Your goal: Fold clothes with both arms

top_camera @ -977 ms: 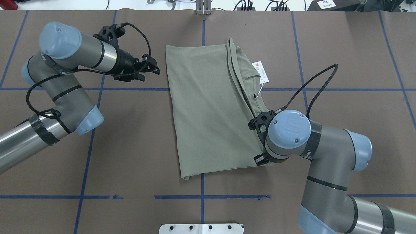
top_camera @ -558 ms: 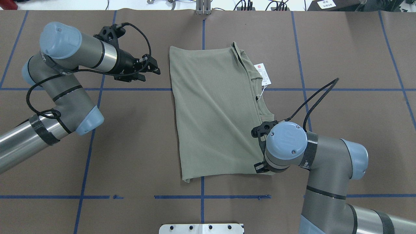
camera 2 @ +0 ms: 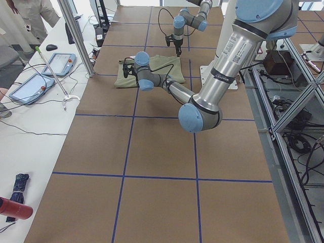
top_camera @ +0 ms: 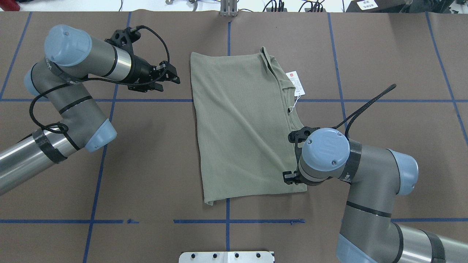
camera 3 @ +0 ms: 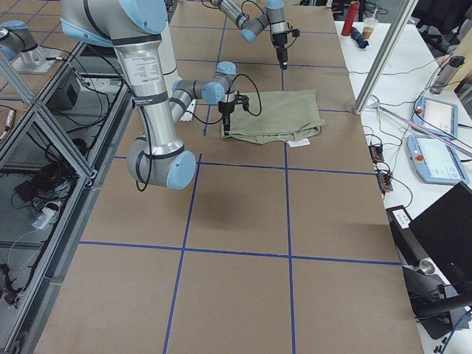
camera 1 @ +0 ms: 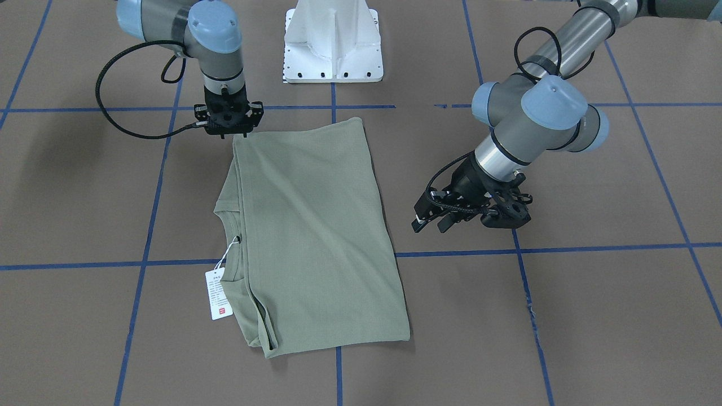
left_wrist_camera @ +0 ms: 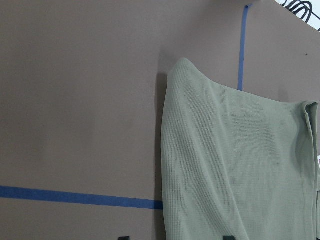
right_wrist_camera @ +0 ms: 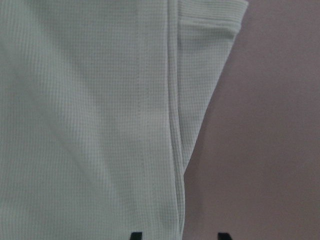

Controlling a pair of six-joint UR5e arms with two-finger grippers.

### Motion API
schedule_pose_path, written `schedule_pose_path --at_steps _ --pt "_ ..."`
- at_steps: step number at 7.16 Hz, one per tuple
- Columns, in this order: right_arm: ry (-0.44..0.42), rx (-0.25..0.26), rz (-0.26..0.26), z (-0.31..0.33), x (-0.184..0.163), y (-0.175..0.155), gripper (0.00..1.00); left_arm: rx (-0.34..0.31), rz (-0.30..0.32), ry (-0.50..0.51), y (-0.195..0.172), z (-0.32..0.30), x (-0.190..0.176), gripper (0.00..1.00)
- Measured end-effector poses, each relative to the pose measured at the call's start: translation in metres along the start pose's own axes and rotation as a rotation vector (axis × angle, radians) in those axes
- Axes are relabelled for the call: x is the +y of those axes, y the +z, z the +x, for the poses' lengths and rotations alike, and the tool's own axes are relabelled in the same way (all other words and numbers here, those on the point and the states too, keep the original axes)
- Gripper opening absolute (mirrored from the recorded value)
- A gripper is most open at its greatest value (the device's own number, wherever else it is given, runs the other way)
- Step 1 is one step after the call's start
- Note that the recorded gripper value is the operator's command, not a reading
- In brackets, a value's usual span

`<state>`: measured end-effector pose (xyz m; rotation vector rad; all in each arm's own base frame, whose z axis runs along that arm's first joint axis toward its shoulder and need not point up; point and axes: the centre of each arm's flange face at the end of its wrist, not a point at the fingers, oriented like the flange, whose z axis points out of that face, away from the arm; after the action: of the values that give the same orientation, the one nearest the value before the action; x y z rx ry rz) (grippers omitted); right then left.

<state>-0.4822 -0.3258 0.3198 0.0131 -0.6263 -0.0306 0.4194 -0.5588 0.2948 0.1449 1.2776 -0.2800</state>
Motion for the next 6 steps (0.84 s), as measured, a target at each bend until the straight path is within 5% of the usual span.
schedule_pose_path --at_steps 2,4,6 --pt "0.294 -0.016 0.034 -0.005 -0.008 -0.006 0.77 0.000 0.000 0.000 0.000 0.000 0.000 0.70" --pt "0.594 -0.095 0.056 -0.016 -0.011 0.009 0.80 0.000 -0.001 0.000 0.000 0.000 0.000 0.70" --pt "0.698 -0.140 0.058 -0.020 -0.011 0.027 0.81 -0.001 -0.001 0.000 0.001 0.000 0.000 0.69"
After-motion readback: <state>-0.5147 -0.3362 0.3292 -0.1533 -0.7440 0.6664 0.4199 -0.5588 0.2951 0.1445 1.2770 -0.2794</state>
